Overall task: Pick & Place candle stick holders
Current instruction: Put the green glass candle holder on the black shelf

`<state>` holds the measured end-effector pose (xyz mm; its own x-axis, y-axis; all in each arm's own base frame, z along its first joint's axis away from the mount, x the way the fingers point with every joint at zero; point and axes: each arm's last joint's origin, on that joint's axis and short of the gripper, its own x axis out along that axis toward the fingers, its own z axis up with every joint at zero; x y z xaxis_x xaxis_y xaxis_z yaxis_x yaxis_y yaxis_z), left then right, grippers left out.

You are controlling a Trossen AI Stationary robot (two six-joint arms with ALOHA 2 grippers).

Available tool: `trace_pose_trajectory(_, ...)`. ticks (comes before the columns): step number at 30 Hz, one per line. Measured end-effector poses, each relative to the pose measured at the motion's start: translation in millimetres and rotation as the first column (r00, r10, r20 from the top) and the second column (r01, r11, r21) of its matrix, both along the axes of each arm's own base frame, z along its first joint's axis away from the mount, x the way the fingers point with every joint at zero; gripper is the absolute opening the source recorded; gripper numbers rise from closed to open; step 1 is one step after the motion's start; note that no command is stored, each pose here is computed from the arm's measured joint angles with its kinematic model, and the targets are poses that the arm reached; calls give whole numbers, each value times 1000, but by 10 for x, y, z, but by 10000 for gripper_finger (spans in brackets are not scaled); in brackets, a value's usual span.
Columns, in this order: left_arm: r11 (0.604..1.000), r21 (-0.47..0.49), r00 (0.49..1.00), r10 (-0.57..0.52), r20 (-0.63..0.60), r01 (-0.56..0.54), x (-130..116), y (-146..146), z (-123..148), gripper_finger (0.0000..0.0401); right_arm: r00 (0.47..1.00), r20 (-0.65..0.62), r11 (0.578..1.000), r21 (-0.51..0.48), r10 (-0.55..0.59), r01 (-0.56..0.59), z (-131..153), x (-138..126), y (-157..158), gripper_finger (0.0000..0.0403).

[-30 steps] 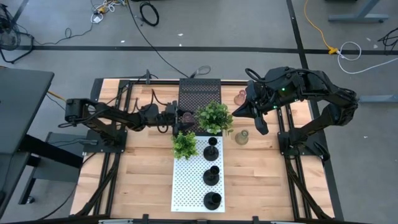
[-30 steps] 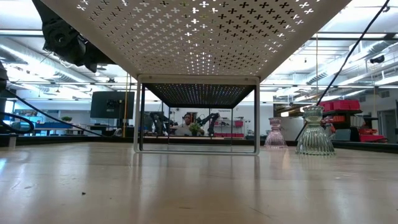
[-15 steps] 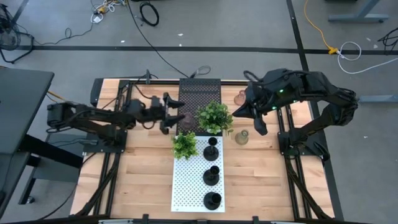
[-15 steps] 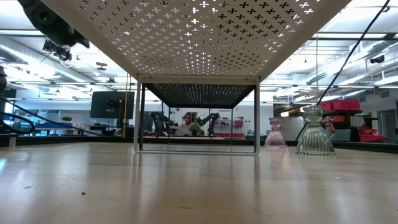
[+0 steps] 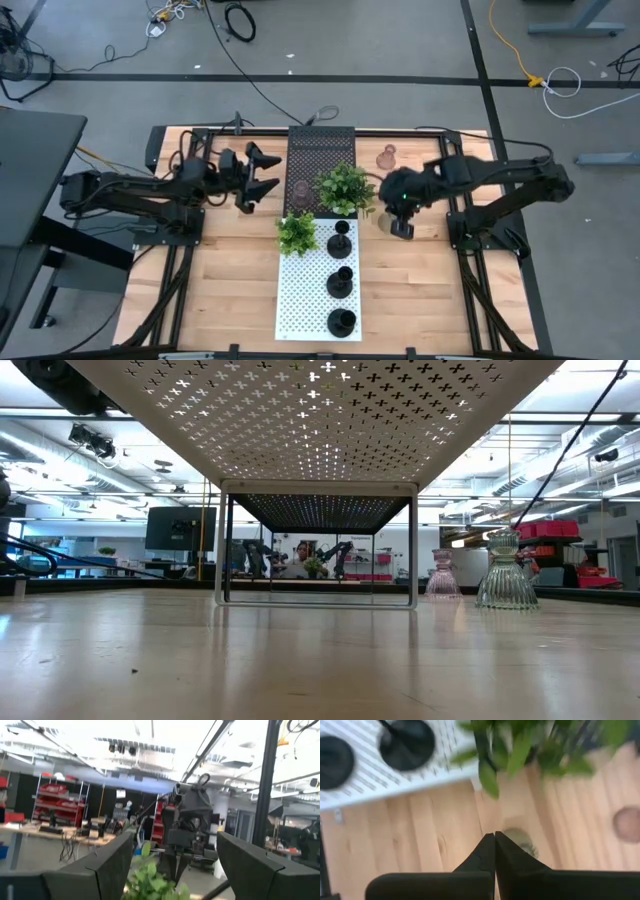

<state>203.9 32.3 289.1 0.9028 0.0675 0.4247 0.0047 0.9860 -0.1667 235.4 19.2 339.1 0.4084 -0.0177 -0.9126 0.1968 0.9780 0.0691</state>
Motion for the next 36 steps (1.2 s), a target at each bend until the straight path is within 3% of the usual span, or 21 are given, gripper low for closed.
trace_pose_trajectory(9, 1000, -17, 996, 0, -94, -1, 34, 6, -85, 289, 991, 31, 992, 9, -129, 129, -681, -409, 150, 0)
trace_pose_trajectory(12, 1000, -15, 996, 0, -92, -2, 34, 6, -83, 289, 973, 151, 984, 20, -177, 176, -821, -552, 171, 3)
trace_pose_trajectory(17, 1000, -16, 996, 1, -92, -2, 34, 6, -83, 289, 933, 311, 981, 113, -184, 156, -1046, -766, 179, 17)
trace_pose_trajectory(21, 1000, -15, 996, 1, -92, -2, 34, 6, -83, 289, 930, 311, 973, 180, -196, 145, -1258, -909, 160, 27)
trace_pose_trajectory(25, 1000, -15, 996, 1, -92, -2, 34, 6, -83, 289, 923, 308, 967, 179, -231, 182, -1435, -986, 131, 38)
trace_pose_trajectory(30, 1000, -14, 996, 1, -90, -3, 33, 6, -81, 289, 919, 314, 968, 151, -240, 201, -1533, -1003, 114, 81)
trace_pose_trajectory(36, 1000, -14, 996, 2, -87, -3, 32, 6, -78, 289, 905, 349, 970, 105, -244, 221, -1573, -994, 100, 165)
